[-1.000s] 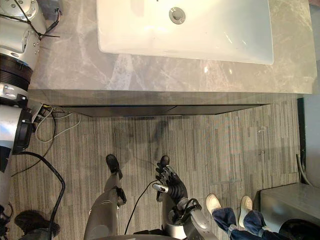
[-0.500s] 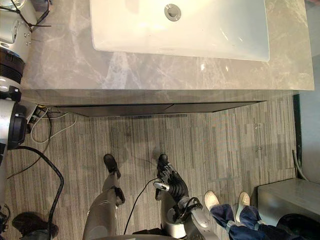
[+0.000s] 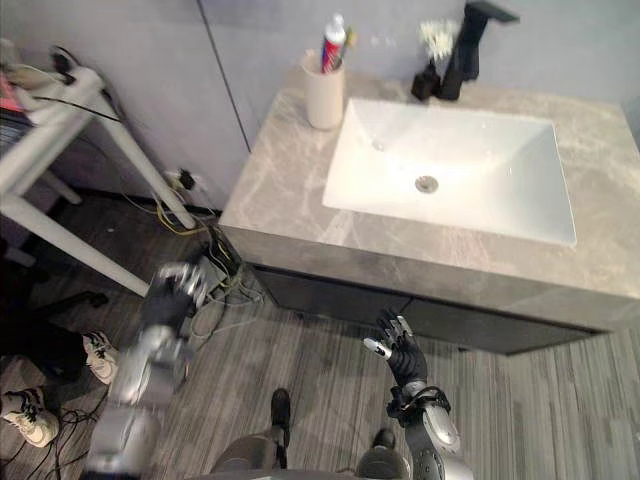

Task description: Organize washtable

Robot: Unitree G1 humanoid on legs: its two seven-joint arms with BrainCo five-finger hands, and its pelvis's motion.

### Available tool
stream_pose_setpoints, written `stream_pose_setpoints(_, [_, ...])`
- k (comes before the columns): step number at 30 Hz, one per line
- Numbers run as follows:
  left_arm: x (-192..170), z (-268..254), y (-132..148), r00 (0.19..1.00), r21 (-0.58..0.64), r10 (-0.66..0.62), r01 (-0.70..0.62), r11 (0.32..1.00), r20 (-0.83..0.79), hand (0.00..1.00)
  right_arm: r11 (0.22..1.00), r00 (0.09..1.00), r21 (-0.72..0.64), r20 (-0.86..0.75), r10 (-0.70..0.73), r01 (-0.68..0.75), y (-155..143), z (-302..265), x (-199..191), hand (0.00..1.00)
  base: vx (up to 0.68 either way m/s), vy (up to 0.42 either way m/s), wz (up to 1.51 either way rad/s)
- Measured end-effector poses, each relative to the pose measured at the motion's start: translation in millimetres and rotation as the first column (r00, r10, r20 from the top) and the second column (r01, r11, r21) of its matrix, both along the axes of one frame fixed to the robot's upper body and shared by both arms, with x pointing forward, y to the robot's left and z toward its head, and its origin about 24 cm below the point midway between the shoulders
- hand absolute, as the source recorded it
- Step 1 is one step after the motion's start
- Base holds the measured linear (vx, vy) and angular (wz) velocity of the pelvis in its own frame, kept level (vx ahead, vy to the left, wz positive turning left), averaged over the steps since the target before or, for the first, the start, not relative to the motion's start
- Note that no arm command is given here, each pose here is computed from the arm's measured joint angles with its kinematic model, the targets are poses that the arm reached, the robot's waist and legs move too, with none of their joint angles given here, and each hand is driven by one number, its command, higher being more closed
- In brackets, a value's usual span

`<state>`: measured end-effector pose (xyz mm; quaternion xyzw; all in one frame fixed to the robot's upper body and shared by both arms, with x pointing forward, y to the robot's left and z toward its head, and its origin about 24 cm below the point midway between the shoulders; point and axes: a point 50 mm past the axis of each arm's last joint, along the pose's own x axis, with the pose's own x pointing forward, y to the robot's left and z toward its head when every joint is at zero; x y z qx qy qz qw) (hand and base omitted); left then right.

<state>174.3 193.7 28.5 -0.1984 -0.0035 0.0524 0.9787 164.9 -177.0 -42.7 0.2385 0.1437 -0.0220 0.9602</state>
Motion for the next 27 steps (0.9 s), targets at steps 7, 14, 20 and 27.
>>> stream_pose_setpoints(7, [-49.2,-56.1,-24.4,0.973,-0.241,0.014,-0.071,0.968,-0.230,0.00,0.994,0.986,0.060,-0.143,-0.080,0.090,3.9,-22.5,-48.8,0.00,-0.01,-0.010,0.12])
stream_pose_setpoints(14, [-65.8,-110.9,-58.0,0.879,-0.353,-0.136,-0.039,0.935,-0.458,0.00,0.998,0.954,0.012,-0.296,-0.054,0.060,8.0,-49.1,-72.6,0.00,-0.02,-0.011,-0.03])
stream_pose_setpoints(20, [-68.3,-117.7,-54.9,0.843,-0.258,-0.165,0.032,0.965,-0.512,0.00,0.996,0.940,-0.081,-0.336,-0.054,0.029,5.8,-54.9,-68.8,0.00,-0.03,-0.009,-0.53])
stream_pose_setpoints(27, [-25.5,-103.0,-48.1,0.878,-0.120,-0.174,0.134,0.984,-0.447,0.00,0.987,0.966,-0.145,-0.235,-0.104,0.071,0.5,-41.0,-27.3,0.00,-0.01,0.019,-1.07])
